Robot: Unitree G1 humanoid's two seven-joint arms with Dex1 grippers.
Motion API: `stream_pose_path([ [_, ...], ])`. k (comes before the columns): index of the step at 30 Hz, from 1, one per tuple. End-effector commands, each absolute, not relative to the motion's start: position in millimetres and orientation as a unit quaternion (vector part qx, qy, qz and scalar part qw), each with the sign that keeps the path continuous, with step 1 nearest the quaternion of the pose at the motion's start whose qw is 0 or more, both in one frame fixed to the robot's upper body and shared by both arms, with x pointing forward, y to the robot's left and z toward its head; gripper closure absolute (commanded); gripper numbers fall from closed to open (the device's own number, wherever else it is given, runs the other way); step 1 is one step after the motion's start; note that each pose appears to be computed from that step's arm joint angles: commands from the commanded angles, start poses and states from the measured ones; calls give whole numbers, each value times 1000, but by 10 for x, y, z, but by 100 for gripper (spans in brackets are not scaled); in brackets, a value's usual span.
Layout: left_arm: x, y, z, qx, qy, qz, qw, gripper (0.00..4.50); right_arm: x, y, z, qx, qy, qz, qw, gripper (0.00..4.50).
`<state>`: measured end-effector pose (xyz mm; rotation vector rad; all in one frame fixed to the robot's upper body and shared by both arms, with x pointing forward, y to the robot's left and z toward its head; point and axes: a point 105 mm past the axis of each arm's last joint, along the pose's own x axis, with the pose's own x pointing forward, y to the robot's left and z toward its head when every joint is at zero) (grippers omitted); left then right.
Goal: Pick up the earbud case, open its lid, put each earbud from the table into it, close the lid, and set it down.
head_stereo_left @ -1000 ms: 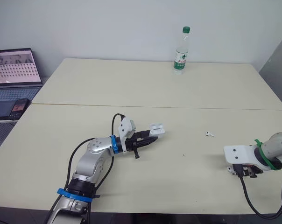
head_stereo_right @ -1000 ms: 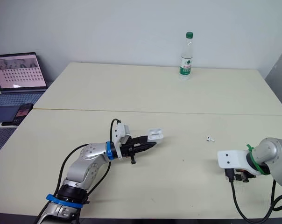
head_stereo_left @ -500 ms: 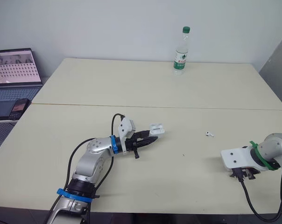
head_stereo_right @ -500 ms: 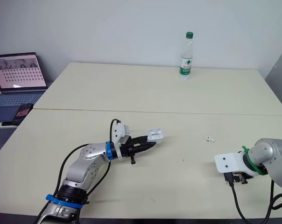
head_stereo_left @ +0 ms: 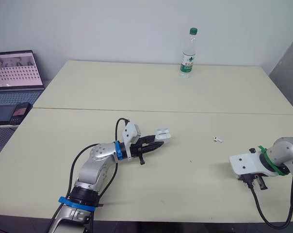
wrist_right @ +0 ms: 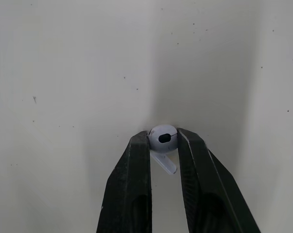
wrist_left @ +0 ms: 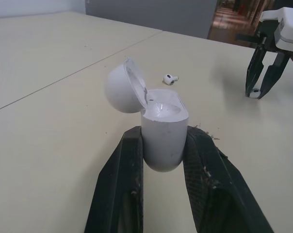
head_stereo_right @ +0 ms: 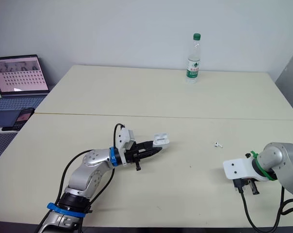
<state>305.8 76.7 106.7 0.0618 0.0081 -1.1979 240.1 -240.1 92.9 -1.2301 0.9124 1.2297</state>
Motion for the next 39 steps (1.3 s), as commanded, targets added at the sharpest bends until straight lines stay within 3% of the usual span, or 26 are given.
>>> stream_pose_path([
  [1, 3035, 747, 1192, 37, -19, -570, 821, 373, 2425, -2394, 991, -531, 381, 514, 556, 411],
  [4, 3040, 737, 1201, 34, -21, -570, 821, 373, 2456, -2372, 1027, -525, 371, 505, 576, 411],
  [9, 3063, 607, 1255, 16, -34, -564, 825, 373, 2649, -2049, 1280, -441, 278, 477, 707, 411],
  [14, 3118, 341, 1350, 8, -70, -530, 845, 373, 2685, -1867, 1426, -364, 196, 448, 793, 411],
  [20, 3213, 104, 1490, -6, -115, -489, 865, 373, 2758, -1689, 1744, -177, 88, 384, 902, 411],
  [25, 3260, -15, 1504, 0, -134, -474, 870, 373, 2834, -1439, 2091, 3, -13, 344, 939, 411],
  [31, 3293, -105, 1583, -7, -156, -454, 877, 373, 2901, -1181, 2326, 186, -70, 305, 932, 411],
  [39, 3289, -187, 1701, -24, -177, -449, 876, 373, 2900, -980, 2248, 273, -51, 288, 916, 411],
])
